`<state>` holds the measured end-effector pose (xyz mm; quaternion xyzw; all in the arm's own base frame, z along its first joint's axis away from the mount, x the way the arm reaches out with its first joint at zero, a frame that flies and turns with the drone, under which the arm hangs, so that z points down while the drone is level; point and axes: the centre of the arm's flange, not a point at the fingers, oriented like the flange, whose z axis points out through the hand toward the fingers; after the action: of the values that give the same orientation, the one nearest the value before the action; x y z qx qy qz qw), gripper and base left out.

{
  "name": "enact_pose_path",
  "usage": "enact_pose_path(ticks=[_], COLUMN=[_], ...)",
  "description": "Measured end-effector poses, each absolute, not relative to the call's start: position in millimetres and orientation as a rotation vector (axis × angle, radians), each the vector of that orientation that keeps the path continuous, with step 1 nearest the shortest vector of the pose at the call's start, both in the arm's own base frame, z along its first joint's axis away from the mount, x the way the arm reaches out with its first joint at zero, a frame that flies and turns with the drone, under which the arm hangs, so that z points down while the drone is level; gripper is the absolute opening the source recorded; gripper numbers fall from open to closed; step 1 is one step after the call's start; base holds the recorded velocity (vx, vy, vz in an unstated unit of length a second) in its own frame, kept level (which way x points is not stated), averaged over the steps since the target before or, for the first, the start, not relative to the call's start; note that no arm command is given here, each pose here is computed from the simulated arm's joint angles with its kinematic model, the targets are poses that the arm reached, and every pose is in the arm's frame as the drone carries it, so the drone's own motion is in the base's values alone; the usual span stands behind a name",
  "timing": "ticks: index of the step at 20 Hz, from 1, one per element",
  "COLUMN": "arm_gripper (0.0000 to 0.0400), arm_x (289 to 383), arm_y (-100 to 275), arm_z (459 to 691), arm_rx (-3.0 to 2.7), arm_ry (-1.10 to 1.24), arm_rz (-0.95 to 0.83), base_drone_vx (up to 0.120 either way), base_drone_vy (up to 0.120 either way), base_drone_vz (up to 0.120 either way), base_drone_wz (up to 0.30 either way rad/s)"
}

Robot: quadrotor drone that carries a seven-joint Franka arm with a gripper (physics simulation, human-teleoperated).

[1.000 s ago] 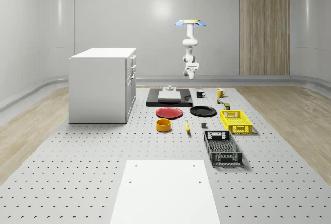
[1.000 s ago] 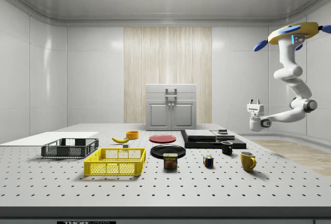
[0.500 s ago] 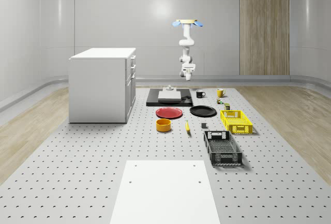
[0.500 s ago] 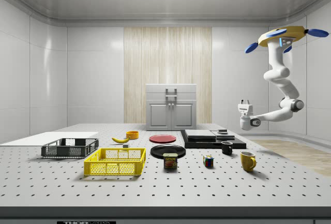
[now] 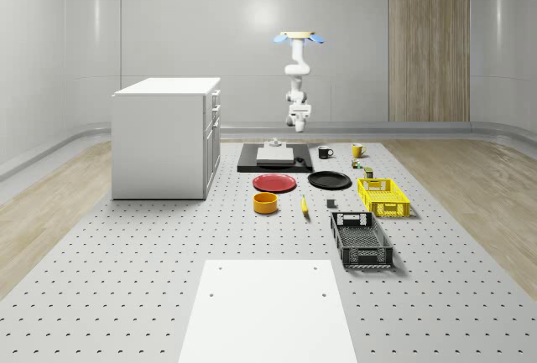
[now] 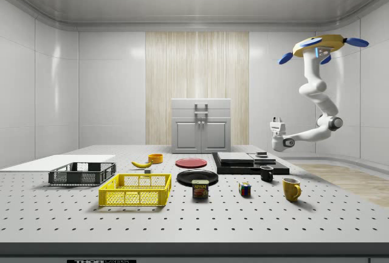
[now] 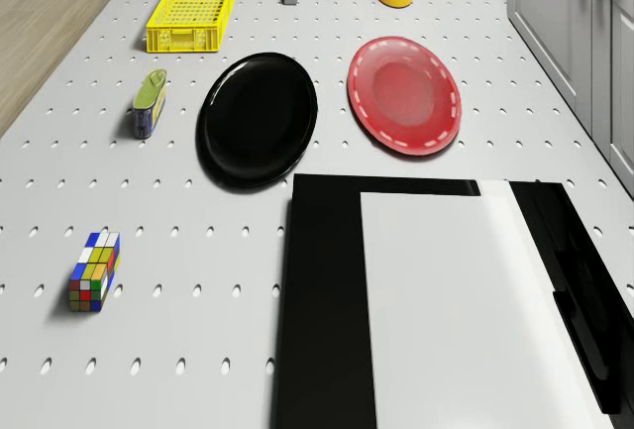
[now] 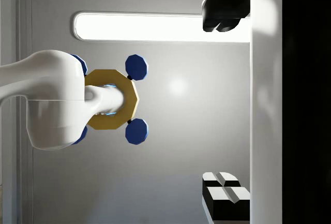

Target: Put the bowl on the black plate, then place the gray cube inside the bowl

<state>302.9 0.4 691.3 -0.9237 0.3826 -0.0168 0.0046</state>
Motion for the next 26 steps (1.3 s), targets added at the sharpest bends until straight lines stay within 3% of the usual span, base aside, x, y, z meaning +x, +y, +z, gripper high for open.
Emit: enact_pose_path(ticks=[9,20,26], arm_gripper=[0.0400,0.0400,0.0400], arm_x=[302.2,301.4,301.1], arm_y=[2.0,12.9,34.6], arm_z=[691.3,690.4,684.9], arm_rx=[-2.904,-2.992,-3.172], arm_ry=[1.203,1.241,1.317], arm_rz=[-0.072,-0.155,-0.322], base_drone_vx=[0.120,0.120,0.120], base_drone_vy=[-0.120,0.000,0.000], base_drone_vz=[0.000,0.000,0.000], base_drone_wz=[0.000,0.000,0.000])
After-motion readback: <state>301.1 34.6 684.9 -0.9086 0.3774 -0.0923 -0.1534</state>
